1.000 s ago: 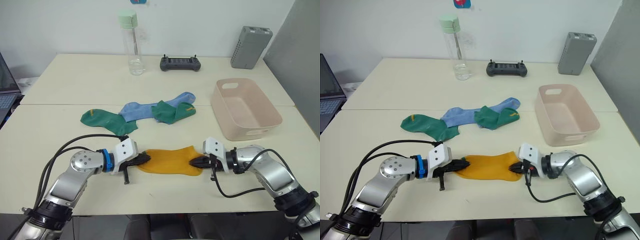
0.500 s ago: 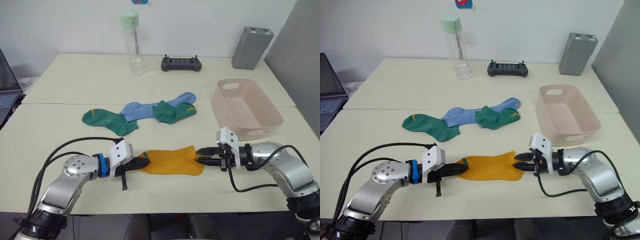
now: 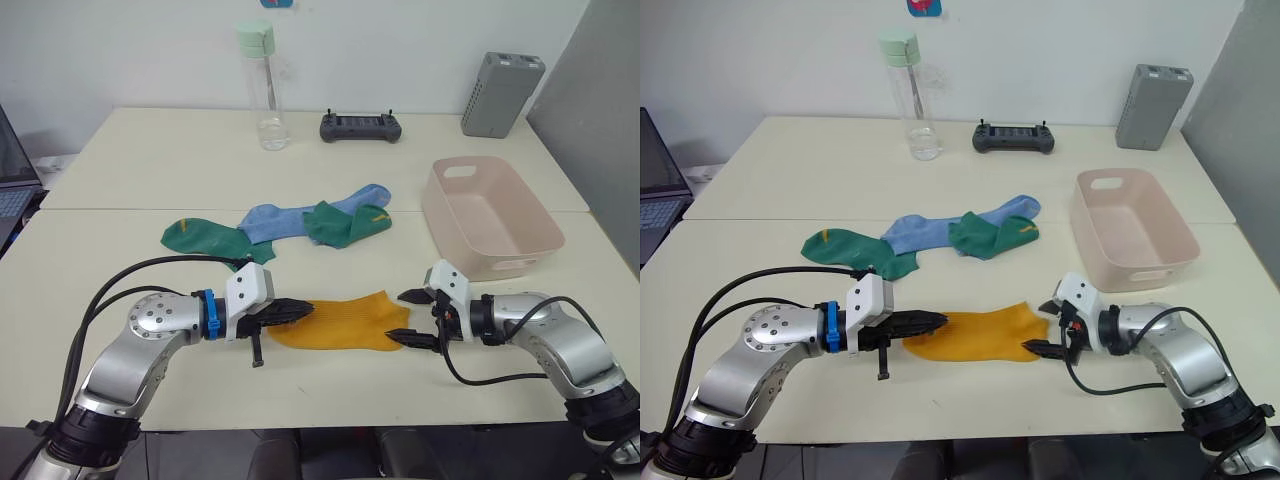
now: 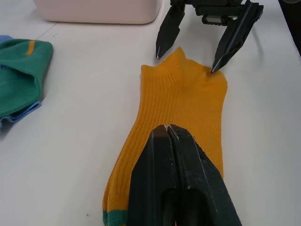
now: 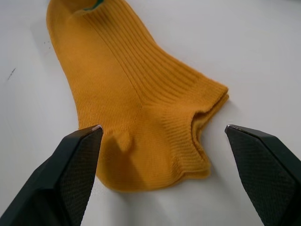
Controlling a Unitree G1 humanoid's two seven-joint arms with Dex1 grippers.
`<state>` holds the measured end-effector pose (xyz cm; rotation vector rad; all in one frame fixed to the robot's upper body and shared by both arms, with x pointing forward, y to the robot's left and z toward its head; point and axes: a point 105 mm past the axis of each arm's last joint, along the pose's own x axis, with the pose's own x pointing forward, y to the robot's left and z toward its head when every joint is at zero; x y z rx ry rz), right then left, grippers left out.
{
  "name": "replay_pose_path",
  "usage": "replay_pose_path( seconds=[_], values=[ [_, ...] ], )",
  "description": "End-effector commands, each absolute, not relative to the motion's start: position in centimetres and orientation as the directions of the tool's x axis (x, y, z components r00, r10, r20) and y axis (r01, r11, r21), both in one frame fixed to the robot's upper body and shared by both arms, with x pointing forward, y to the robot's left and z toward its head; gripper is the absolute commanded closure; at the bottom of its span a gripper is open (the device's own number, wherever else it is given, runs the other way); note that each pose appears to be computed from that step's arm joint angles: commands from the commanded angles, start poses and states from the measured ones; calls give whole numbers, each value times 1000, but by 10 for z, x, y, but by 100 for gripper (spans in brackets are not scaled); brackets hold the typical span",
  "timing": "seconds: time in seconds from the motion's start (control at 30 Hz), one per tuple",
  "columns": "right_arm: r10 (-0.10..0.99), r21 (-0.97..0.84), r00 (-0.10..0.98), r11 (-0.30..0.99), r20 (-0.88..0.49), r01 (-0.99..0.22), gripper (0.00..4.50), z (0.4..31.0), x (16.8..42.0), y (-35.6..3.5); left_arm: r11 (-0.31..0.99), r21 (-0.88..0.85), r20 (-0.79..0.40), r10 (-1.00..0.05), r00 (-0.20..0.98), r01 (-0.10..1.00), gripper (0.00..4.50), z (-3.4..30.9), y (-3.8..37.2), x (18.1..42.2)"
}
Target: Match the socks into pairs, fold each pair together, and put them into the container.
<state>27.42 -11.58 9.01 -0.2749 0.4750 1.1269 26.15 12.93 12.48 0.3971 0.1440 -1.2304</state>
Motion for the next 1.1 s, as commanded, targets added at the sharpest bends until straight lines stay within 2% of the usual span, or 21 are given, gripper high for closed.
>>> replay_pose_path(
  seconds=[0.03,0.23,0.4,0.73,0.97,1.1],
  values=[
    [817,45,317,384,-481,-922,59,95,268,-113,253,242,-297,-900,320,937,450,132,121,259],
    [821,68,277,356,-500,-932,276,89,263,-109,253,251,-287,-902,322,934,450,136,117,261],
    [823,99,308,398,-477,-912,449,93,271,-113,249,261,-284,-904,320,933,450,138,115,263],
    [853,192,325,428,-408,-883,449,123,280,-131,189,275,-272,-925,264,943,450,134,86,277],
    [848,219,334,447,-411,-867,449,126,282,-139,167,268,-320,-914,251,949,450,104,66,286],
    [861,233,323,433,-393,-871,449,131,279,-136,166,262,-388,-884,261,951,450,82,60,293]
  ],
)
